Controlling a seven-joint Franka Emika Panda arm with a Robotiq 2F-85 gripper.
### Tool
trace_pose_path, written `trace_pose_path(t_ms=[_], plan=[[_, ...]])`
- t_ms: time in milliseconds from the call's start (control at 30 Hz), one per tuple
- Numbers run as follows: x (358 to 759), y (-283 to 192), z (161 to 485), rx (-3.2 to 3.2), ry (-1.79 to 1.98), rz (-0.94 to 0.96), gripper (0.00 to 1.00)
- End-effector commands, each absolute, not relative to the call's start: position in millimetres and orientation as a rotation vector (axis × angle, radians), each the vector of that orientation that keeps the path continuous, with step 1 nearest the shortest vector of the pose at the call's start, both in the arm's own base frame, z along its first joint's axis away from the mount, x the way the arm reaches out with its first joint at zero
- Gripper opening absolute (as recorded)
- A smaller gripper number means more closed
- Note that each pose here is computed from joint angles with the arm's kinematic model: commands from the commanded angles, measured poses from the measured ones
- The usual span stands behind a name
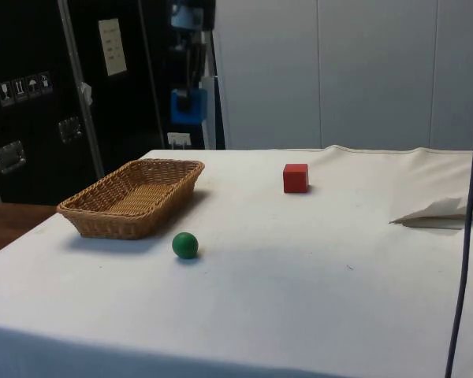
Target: Place all non-red objects into the basket.
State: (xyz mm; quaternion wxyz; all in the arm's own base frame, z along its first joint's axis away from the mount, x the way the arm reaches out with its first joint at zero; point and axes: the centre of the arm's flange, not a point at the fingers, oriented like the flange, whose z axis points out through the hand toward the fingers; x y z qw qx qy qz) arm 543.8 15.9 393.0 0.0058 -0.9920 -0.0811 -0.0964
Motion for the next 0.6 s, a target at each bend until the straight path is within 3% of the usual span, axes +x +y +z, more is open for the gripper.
trace_pose_path(t_ms=[0, 567], plan=[[547.3, 16.2, 396.6, -3.106, -0.253, -0.307, 0.02], [607.5, 18.1, 449.0, -3.091, -0.234, -0.346, 0.02]])
